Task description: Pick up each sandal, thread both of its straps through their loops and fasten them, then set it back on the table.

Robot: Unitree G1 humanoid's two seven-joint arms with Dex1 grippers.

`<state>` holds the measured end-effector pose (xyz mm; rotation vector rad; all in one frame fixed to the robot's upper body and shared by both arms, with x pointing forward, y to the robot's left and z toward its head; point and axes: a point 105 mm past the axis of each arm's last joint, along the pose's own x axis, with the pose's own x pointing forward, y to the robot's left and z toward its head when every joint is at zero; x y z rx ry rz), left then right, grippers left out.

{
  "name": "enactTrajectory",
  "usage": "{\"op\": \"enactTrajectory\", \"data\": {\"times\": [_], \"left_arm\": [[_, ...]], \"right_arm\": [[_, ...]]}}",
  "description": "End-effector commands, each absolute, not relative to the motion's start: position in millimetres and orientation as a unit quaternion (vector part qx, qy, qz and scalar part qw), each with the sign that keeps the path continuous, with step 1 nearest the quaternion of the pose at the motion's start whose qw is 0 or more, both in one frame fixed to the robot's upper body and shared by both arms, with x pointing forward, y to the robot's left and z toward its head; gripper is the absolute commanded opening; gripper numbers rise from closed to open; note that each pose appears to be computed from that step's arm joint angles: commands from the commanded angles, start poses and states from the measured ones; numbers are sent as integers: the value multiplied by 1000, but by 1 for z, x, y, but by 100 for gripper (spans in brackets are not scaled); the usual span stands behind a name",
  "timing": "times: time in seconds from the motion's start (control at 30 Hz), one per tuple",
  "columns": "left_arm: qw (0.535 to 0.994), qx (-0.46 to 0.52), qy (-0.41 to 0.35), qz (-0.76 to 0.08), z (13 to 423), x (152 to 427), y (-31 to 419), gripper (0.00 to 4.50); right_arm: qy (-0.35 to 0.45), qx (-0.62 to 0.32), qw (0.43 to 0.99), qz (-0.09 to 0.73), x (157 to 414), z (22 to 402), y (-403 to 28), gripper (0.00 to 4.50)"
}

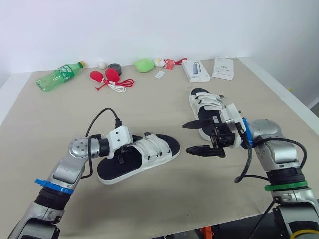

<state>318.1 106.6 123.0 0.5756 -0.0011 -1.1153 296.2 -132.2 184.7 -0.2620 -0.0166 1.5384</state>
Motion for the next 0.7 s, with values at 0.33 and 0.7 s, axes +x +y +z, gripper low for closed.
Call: {"op": "enactTrajectory", "data": {"times": [0.33,0.7], "left_arm": [[937,247,-39,-245,185,382,168,2],[975,196,61,79,180,398,241,2]], "right_arm": [[-61,-140,728,669,307,201,-128,450],[-77,-153,733,658,322,199,-114,450]]}}
